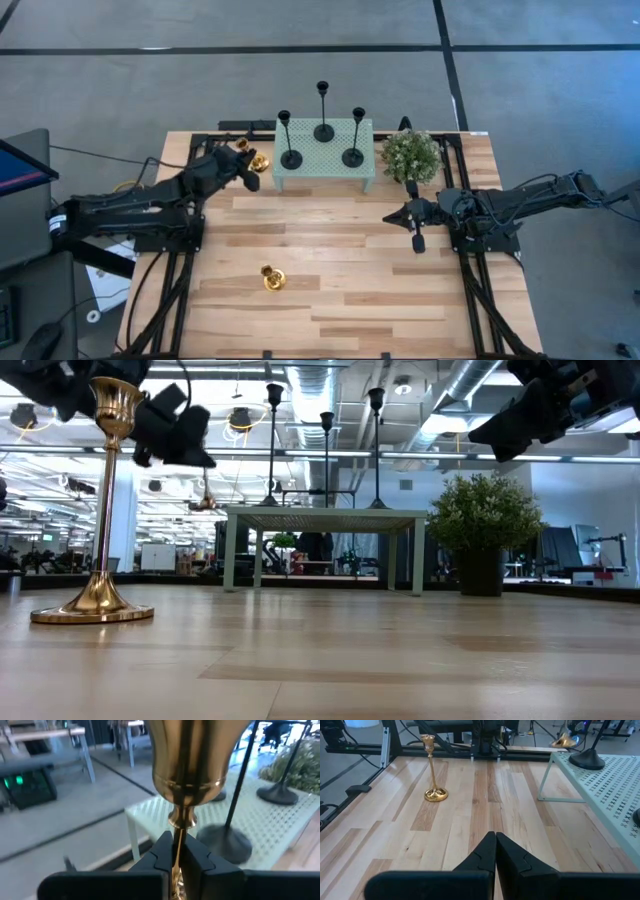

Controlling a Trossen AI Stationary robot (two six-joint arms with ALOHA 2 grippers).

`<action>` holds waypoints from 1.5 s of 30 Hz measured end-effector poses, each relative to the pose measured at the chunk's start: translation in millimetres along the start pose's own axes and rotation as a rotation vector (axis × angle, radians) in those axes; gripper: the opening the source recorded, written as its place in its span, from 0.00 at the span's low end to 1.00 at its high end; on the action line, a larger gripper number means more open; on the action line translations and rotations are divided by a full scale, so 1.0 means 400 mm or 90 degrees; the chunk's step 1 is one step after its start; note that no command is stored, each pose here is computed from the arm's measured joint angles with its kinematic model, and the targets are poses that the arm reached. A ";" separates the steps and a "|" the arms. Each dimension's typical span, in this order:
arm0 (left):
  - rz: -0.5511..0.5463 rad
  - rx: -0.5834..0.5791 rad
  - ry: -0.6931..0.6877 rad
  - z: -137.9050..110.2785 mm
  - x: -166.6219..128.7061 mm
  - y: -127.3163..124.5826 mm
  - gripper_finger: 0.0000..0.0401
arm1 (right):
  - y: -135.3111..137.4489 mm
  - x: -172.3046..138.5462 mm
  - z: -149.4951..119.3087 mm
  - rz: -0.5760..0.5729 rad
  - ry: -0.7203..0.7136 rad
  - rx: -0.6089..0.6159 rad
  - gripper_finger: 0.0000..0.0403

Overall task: Pick & Place candle stick holders
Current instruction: Put the top gold candle holder on the shelf

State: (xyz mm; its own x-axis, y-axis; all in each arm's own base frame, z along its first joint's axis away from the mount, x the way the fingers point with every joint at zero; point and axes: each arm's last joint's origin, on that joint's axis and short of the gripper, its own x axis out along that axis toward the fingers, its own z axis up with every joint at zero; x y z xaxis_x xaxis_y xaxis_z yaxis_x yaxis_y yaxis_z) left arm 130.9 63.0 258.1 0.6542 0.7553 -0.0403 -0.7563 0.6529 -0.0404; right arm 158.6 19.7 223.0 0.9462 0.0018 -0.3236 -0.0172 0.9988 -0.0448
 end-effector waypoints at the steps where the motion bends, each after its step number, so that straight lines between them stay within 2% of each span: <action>1: -0.001 0.012 -0.006 0.013 0.000 -0.001 0.04 | 0.000 0.000 0.000 0.000 0.000 0.000 0.00; 9: 0.066 0.083 -0.050 0.105 0.008 0.009 0.04 | 0.000 0.000 0.001 0.000 -0.003 0.000 0.00; 13: 0.033 0.082 -0.061 0.141 0.035 0.020 0.04 | 0.000 0.000 0.002 -0.001 -0.005 0.001 0.00; 16: 0.017 0.081 -0.047 0.153 0.071 0.031 0.04 | -0.001 0.000 0.002 -0.001 -0.005 0.001 0.00; 24: 0.077 0.091 -0.007 0.162 0.149 0.071 0.04 | 0.000 0.000 0.002 -0.001 -0.005 0.001 0.00; 35: -0.024 0.006 -0.014 0.168 0.233 0.143 0.04 | 0.000 0.000 0.002 0.000 -0.005 0.001 0.00; 38: -0.074 -0.014 -0.009 0.175 0.254 0.149 0.04 | 0.000 0.000 0.002 0.000 -0.005 0.001 0.00; 45: -0.140 -0.015 -0.005 0.195 0.293 0.140 0.04 | 0.000 0.000 0.002 0.000 -0.005 0.001 0.00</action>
State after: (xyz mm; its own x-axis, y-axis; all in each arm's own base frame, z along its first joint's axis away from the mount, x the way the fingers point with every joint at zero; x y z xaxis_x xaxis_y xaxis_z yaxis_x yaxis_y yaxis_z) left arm 165.0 192.6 328.8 0.8037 0.5947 -0.0201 -0.5945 0.8011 -0.0701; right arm 158.8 19.7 223.6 0.9485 0.0015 -0.3168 -0.0162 0.9989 -0.0439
